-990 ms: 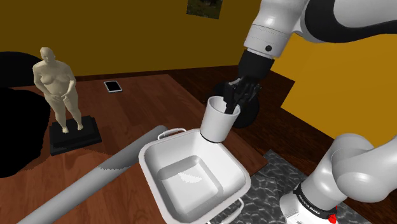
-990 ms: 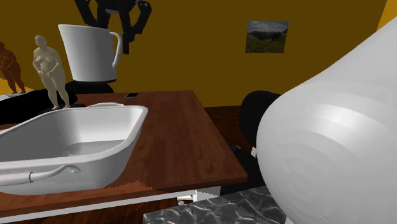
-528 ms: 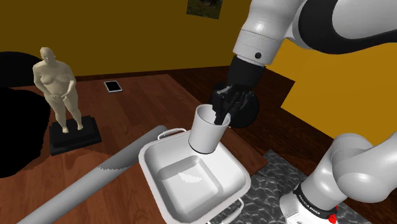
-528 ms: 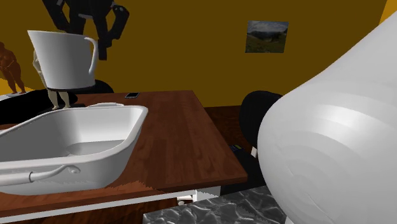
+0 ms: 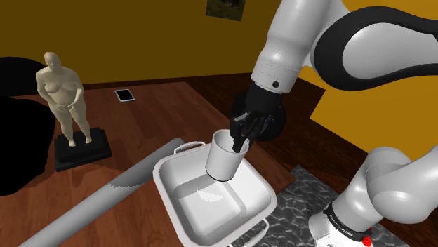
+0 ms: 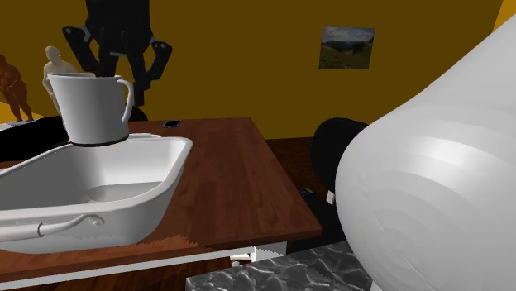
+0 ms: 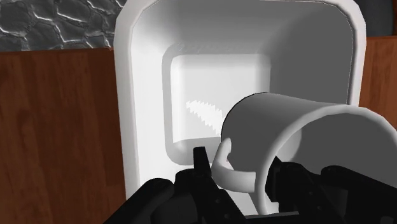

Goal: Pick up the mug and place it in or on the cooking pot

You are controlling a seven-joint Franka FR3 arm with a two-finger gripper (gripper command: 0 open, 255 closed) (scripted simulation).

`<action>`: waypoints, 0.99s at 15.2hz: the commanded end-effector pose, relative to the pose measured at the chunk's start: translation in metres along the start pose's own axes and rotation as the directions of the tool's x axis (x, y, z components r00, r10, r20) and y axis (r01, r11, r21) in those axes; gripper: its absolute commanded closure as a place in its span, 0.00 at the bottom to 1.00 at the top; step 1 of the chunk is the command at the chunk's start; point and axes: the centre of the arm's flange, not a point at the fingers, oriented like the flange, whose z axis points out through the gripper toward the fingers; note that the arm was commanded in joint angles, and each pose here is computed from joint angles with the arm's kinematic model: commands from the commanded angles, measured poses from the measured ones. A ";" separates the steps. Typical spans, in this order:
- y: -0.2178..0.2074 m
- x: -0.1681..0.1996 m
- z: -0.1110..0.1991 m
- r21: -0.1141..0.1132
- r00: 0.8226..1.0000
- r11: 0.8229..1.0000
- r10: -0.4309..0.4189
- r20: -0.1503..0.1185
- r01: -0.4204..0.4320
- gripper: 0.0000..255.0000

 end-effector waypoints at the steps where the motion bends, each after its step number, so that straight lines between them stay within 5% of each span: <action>1: 0.001 0.001 0.010 0.000 1.000 1.000 0.000 -0.001 0.000 1.00; 13: 0.004 0.002 0.032 0.000 1.000 1.000 0.000 -0.001 0.000 1.00; 14: 0.004 0.002 0.032 0.000 1.000 1.000 0.000 -0.001 0.000 0.00; 15: 0.004 0.002 0.032 0.000 1.000 1.000 0.000 -0.001 0.000 0.00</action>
